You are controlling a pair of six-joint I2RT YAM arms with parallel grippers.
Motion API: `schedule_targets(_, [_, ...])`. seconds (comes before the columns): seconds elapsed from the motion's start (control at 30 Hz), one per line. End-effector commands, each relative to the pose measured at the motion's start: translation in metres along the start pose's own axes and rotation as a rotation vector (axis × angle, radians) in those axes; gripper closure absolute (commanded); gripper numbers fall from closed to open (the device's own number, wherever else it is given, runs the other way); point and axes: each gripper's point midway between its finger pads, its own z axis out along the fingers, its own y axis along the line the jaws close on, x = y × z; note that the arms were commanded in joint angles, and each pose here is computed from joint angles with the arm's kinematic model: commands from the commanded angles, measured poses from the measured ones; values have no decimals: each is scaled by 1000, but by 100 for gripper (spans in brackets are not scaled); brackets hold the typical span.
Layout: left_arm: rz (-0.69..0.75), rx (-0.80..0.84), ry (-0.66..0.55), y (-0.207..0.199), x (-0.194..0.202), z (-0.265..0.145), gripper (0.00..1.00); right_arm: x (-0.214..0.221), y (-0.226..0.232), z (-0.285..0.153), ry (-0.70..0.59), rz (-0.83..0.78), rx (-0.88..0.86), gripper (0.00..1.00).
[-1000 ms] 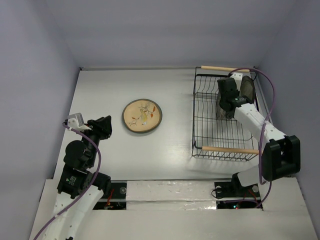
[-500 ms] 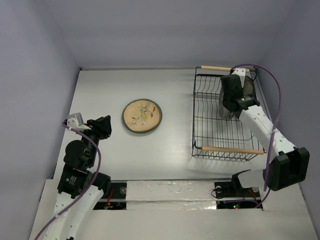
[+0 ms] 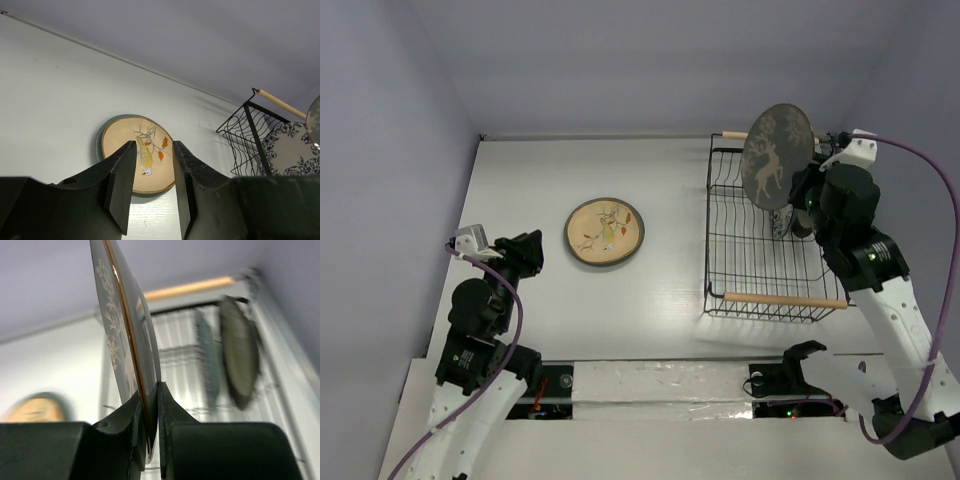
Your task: Unload the plates from the dish rack
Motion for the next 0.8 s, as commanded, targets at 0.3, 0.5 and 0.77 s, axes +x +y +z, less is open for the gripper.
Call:
schedule_targets(0.3, [-14,7,-31,-4,-11,3,69,-21,216,-35,11,431,-926,100])
schedule_targets(0.5, [-16,5,-27,-4,-9,3,69,21,287,-31,169,542,-1060,100])
schedule_targets(0.77, [-19,5,-28,-4,-10,2,69,123,354,4,423,653,-1050,100])
